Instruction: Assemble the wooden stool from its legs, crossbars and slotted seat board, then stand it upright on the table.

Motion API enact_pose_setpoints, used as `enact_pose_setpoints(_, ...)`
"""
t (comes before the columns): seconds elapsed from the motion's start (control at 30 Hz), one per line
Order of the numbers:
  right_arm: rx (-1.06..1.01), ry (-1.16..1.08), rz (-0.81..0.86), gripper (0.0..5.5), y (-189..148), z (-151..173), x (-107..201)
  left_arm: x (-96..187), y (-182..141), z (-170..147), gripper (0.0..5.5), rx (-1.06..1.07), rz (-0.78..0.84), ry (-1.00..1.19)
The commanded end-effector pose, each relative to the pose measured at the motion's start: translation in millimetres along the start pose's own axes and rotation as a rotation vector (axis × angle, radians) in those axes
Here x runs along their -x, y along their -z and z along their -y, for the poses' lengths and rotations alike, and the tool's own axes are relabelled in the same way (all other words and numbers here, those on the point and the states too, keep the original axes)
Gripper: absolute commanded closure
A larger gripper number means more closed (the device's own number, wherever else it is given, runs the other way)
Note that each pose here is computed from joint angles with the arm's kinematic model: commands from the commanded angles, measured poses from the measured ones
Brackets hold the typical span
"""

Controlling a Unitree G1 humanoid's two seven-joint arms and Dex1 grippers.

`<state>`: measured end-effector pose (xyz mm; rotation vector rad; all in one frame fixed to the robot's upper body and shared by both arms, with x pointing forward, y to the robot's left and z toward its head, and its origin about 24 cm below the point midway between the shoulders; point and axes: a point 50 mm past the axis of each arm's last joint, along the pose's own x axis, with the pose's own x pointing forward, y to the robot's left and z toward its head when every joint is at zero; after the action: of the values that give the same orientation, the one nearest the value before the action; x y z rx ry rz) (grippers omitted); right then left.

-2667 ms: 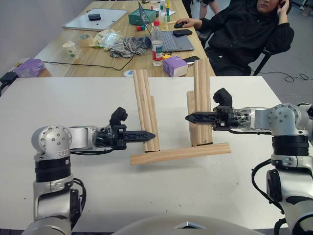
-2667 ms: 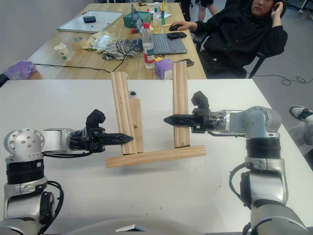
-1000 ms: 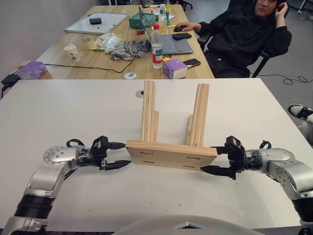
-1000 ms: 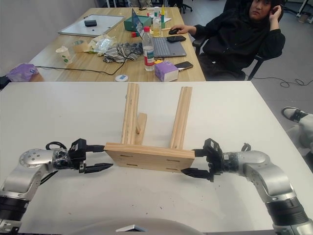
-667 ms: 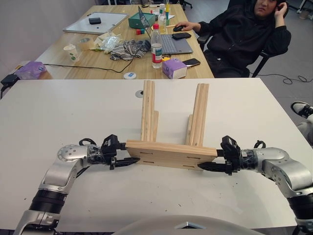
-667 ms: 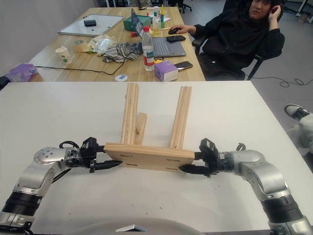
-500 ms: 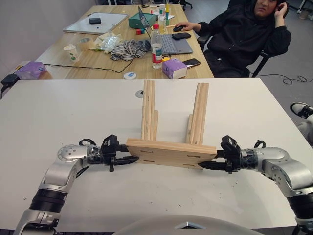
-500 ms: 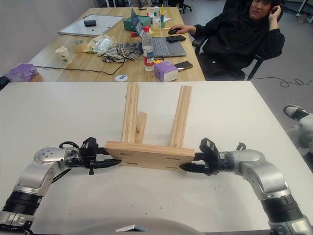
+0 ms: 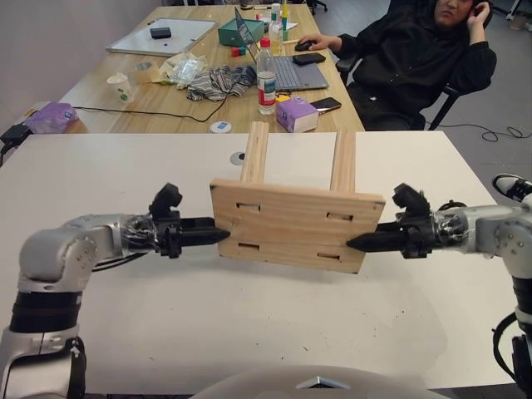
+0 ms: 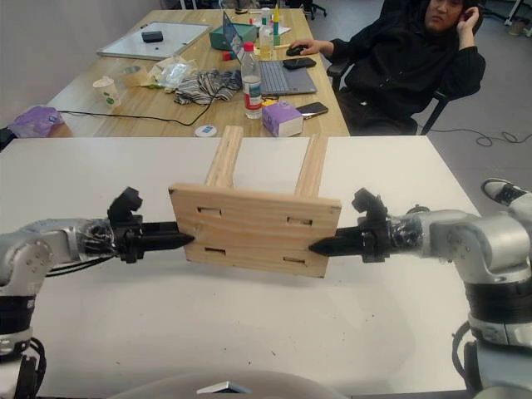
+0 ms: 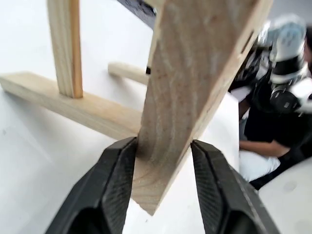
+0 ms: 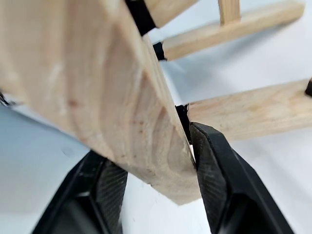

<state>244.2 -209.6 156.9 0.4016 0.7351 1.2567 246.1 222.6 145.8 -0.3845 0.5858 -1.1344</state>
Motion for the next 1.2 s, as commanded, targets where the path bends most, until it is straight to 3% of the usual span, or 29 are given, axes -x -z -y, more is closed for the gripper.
enact_pose_setpoints(0.03,-0.149,-0.409,0.101,3.85,-35,-22,-23,-9,-37,-1,3.78,0.304,0.082,0.025)
enact_pose_setpoints(0.17,-0.191,-0.476,0.272,3.94,-80,-20,-13,-14,-71,-6,3.78,0.378,0.166,-0.011)
enact_pose_setpoints(0.3,-0.350,-0.323,0.424,4.01,-103,6,-9,-22,-90,-15,3.88,0.479,0.259,-0.102)
enact_pose_setpoints(0.43,-0.493,-0.136,0.541,4.15,-96,40,-14,-41,-103,-32,3.97,0.628,0.368,-0.216)
enact_pose_setpoints(0.67,-0.587,0.081,0.599,4.15,-80,75,-26,-76,-99,-62,3.98,0.826,0.452,-0.319)
enact_pose_setpoints(0.73,-0.623,0.099,0.604,4.15,-75,81,-27,-81,-98,-68,3.70,0.855,0.475,-0.330)
enact_pose_setpoints(0.97,-0.673,0.099,0.629,2.63,-73,88,-27,-78,-113,-74,2.49,0.879,0.593,-0.314)
enact_pose_setpoints(1.1,-0.671,0.122,0.661,1.81,-73,92,-24,-59,-130,-81,2.46,0.860,0.796,-0.348)
enact_pose_setpoints(1.2,-0.651,0.162,0.681,1.72,-70,96,-19,-45,-136,-87,2.46,0.808,0.929,-0.402)
